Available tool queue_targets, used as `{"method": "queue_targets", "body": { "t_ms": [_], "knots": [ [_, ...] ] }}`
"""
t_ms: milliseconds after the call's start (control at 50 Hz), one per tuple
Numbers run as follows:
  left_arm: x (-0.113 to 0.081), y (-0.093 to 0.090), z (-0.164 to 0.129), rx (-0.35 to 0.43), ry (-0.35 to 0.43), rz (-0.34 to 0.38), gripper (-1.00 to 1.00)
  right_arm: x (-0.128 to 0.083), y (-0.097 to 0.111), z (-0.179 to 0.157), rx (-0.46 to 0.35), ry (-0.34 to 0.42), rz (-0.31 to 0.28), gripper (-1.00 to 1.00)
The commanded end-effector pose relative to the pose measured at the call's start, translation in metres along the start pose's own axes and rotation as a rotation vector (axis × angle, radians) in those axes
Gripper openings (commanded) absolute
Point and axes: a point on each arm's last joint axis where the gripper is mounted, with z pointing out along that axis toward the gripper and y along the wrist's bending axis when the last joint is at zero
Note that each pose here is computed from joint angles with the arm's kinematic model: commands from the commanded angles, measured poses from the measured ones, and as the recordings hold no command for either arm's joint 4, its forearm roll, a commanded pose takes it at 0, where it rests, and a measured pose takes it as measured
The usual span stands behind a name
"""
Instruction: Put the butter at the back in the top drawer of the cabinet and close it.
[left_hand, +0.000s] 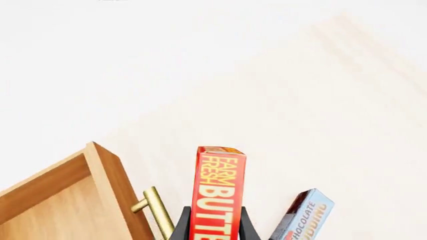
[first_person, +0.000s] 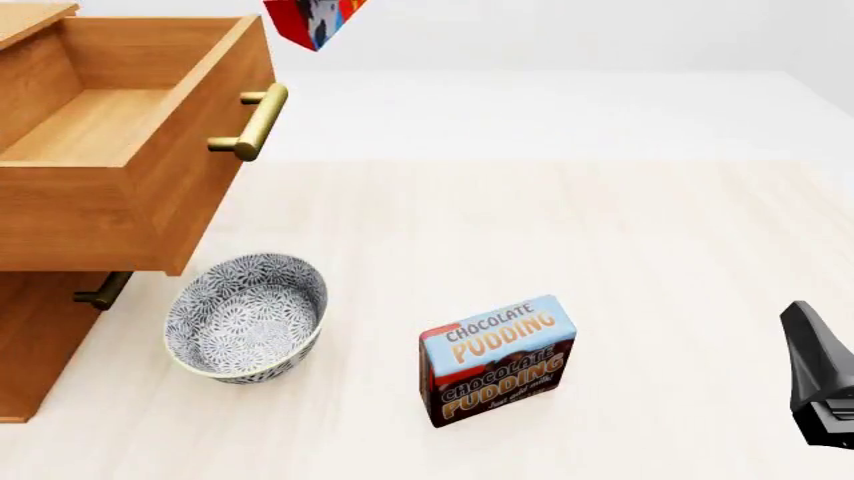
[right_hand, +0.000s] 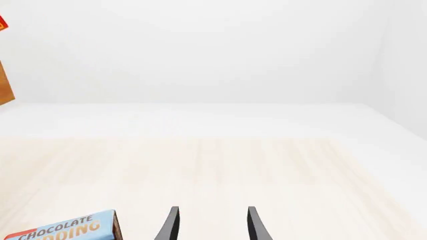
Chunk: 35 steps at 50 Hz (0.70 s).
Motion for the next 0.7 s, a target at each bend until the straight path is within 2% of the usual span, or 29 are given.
{"method": "queue_targets", "body": {
  "t_ms": [20, 700],
  "knots": [
    [0.002, 0.017, -0.031, -0.052, -0.048, -0.015, -1.0, 0.0, 0.0, 0.0, 0.0, 0.0, 0.0, 1.0],
    [0.019, 0.043, -0.065, -0.144, -0.061, -0.073, -1.0, 0.0, 0.0, 0.0, 0.0, 0.0, 0.0, 1.0]
  ]
}}
